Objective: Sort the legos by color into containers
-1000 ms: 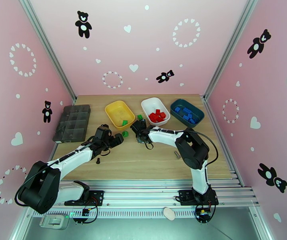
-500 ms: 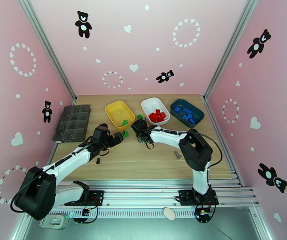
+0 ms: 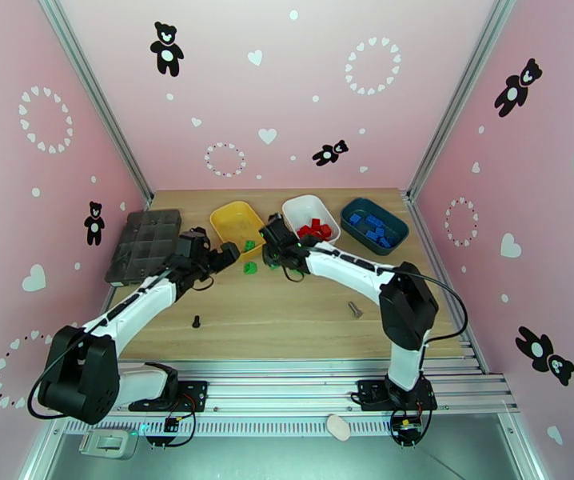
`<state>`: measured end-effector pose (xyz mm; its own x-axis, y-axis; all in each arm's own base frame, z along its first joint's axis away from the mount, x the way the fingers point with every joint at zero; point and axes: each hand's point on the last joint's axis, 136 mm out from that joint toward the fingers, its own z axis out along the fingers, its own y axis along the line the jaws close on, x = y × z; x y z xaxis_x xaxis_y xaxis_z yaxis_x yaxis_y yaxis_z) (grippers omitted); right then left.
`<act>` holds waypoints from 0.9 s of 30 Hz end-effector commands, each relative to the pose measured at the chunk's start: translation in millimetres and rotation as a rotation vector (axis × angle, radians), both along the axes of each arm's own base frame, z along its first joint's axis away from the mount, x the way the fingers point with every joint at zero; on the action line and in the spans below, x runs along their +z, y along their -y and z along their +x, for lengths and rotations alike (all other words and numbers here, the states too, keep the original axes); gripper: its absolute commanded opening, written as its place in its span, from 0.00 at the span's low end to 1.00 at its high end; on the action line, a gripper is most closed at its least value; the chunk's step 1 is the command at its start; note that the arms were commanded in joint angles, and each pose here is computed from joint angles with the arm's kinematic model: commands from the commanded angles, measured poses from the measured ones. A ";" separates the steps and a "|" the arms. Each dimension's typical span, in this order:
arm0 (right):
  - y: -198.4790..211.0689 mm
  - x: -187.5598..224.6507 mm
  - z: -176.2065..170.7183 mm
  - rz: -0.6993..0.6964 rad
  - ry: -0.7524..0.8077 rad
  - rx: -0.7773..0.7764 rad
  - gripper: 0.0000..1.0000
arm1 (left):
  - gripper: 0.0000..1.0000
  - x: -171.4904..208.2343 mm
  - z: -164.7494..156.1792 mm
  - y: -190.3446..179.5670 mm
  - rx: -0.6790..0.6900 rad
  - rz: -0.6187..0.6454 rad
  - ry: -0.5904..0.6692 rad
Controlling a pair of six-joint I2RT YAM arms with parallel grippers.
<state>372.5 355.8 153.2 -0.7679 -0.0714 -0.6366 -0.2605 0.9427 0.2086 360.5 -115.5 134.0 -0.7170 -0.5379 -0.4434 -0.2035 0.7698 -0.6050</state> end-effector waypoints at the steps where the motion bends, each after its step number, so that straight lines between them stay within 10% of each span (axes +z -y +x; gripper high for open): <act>1: -19.9 -3.6 16.4 0.024 -0.009 0.029 0.25 | 0.98 15.8 16.8 -5.4 0.005 -0.062 0.032; 14: -65.9 -14.0 83.0 0.143 -0.041 0.045 0.48 | 0.98 8.7 29.3 -16.0 0.028 -0.154 0.020; 27: -25.4 18.1 54.8 0.049 0.037 0.051 0.65 | 0.98 4.6 2.2 -3.5 -0.019 -0.068 0.003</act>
<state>436.9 398.1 129.2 -0.7905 -0.0738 -0.6080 -0.2984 0.9133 0.2772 375.1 -105.5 136.1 -0.7121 -0.5924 -0.3769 -0.2124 0.6934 -0.6885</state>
